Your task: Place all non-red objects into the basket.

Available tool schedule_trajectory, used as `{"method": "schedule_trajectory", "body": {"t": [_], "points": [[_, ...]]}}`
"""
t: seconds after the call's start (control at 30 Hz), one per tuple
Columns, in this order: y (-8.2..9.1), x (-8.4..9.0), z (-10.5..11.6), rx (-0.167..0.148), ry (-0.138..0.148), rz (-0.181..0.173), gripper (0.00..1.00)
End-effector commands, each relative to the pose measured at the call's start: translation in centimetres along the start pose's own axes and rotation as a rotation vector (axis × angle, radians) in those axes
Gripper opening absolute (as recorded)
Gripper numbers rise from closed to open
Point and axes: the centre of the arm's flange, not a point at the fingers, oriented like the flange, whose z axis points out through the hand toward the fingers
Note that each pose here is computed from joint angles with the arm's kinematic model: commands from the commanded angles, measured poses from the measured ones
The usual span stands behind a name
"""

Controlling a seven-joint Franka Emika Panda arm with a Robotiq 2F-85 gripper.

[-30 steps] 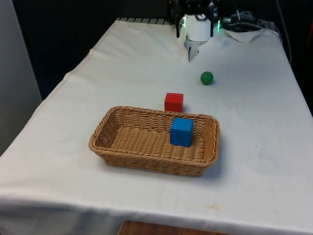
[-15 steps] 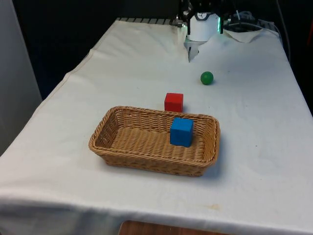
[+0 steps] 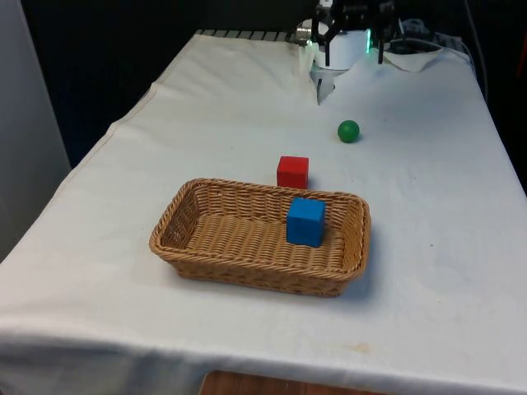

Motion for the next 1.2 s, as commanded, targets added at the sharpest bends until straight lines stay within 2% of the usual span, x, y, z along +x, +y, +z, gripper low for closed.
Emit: {"method": "schedule_trajectory", "body": {"t": [0.0,0.2,0.23,0.27,0.37,0.5,0.53,0.57,0.8,0.83,0.87,1.13,1.17], "points": [[0.0,-0.6,0.6,-0.004,0.012,-0.004,1.00],[0.0,-2.0,2.4,-0.005,0.016,-0.019,1.00],[0.0,-1.8,2.2,0.001,0.007,-0.017,1.00],[0.0,-2.2,2.7,-0.005,0.017,-0.021,1.00],[0.0,-2.6,3.7,-0.004,0.023,-0.028,1.00],[0.0,-2.7,4.7,-0.007,0.029,-0.028,1.00],[0.1,-2.7,4.7,-0.009,0.022,-0.028,1.00],[0.0,-2.5,4.9,-0.008,0.032,-0.028,1.00],[0.0,-2.4,6.3,-0.018,0.040,-0.029,1.00],[0.1,-2.3,6.3,-0.025,0.032,-0.031,1.00],[0.0,-2.4,6.5,-0.020,0.042,-0.030,1.00],[0.1,-2.4,8.1,-0.030,0.052,-0.030,1.00],[0.3,-2.3,8.0,-0.038,0.041,-0.030,1.00]]}}
